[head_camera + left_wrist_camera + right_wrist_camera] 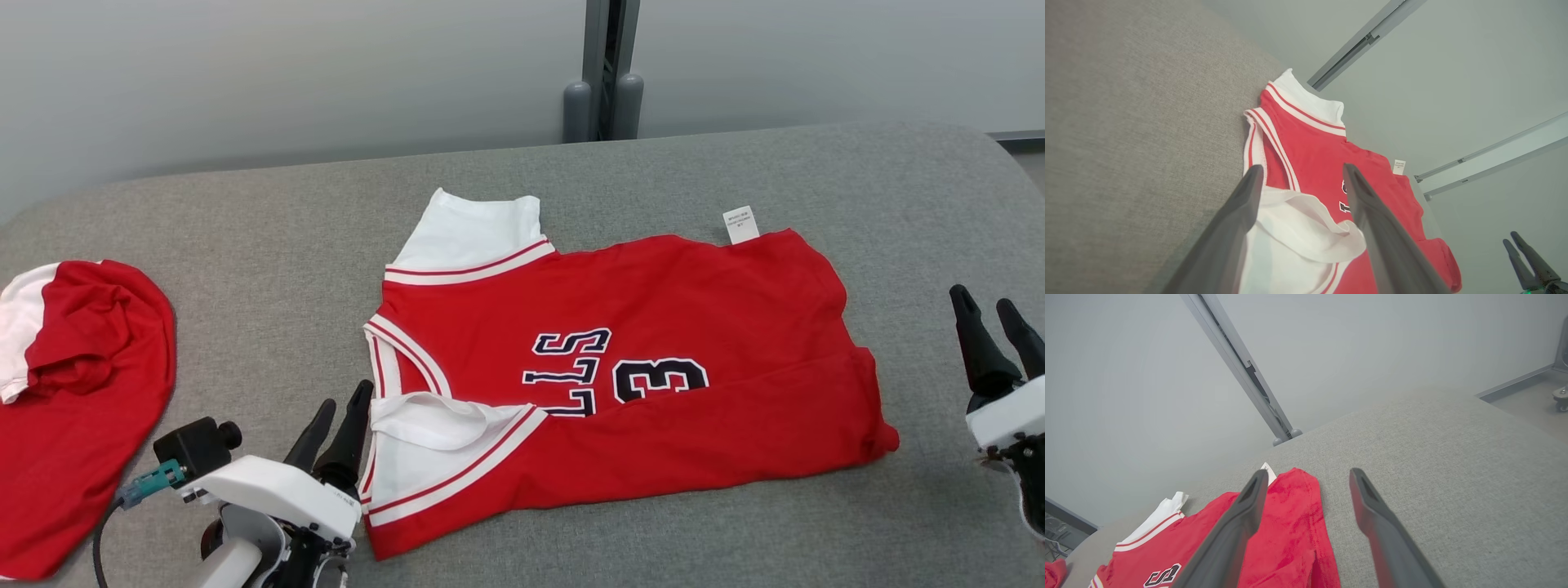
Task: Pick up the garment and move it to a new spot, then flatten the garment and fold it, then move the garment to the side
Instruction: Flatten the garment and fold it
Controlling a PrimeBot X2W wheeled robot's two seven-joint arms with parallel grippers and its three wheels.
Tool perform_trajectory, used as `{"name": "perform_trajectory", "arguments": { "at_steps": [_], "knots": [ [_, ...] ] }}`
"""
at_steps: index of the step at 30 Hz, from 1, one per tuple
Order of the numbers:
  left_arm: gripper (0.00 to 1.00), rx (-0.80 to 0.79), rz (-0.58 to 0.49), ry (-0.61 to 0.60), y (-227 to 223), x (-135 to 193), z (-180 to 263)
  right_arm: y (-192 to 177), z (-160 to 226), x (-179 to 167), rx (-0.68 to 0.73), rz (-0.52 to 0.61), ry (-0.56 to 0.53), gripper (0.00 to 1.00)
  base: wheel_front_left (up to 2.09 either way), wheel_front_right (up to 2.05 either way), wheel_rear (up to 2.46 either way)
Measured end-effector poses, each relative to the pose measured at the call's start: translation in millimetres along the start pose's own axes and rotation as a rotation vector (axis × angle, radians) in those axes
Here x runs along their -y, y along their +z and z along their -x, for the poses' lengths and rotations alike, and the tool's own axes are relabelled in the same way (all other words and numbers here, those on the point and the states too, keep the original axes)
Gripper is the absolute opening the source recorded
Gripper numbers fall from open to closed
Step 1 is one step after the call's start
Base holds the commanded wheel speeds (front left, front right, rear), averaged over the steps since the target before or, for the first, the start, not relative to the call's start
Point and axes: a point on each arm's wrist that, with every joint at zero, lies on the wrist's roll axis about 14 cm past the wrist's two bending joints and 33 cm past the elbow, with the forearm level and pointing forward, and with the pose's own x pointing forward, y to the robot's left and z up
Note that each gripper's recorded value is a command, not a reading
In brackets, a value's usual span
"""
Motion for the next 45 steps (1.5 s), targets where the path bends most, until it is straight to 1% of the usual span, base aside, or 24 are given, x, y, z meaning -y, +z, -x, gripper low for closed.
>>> {"name": "perform_trajectory", "arguments": {
  "at_steps": [3,6,9,13,16,23,27,32,33,34,35,40,45],
  "knots": [
    [1.0,0.04,-0.101,0.038,1,-7,2,-8,11,-2,0.029,-0.003,-0.006,1.0,0.0,0.0,0.0],
    [1.0,0.044,-0.171,0.071,-15,-13,11,-23,25,-6,0.026,0.012,-0.007,1.0,0.0,0.0,0.0],
    [1.0,0.035,-0.191,0.09,-32,-14,21,-26,34,-7,0.056,-0.01,-0.023,1.0,0.0,0.0,0.0],
    [1.0,0.016,-0.251,0.122,-46,-23,31,-33,44,-11,0.066,-0.021,-0.029,1.0,0.0,0.0,0.0],
    [1.0,-0.008,-0.263,0.158,-58,-31,37,-33,48,-12,0.077,-0.026,-0.032,1.0,0.0,0.0,0.0],
    [1.0,-0.031,-0.28,0.234,-66,-51,43,-34,51,-16,0.09,-0.035,-0.03,1.0,0.0,0.0,0.0],
    [1.0,-0.044,-0.246,0.239,-72,-53,42,-35,52,-18,0.09,-0.036,-0.029,1.0,0.0,0.0,0.0],
    [1.0,-0.073,-0.252,0.223,-76,-52,36,-34,55,-13,0.098,-0.061,-0.047,1.0,0.0,0.0,0.0],
    [0.93,-0.08,-0.25,0.217,-78,-51,34,-35,56,-12,0.096,-0.059,-0.051,1.0,0.0,0.0,0.0],
    [0.38,-0.087,-0.251,0.209,-79,-51,33,-36,57,-10,0.093,-0.059,-0.055,1.0,0.0,0.0,0.0],
    [0.0,-0.098,-0.253,0.2,-81,-50,32,-38,58,-9,0.086,-0.058,-0.059,1.0,0.0,0.0,0.0],
    [0.0,-0.107,-0.245,0.189,-83,-49,30,-50,60,-2,0.048,-0.057,-0.082,1.0,0.0,0.0,0.0],
    [0.0,-0.061,-0.271,0.178,-66,-48,27,-73,59,2,-0.021,-0.066,-0.109,1.0,0.0,0.0,0.0]
  ]
}}
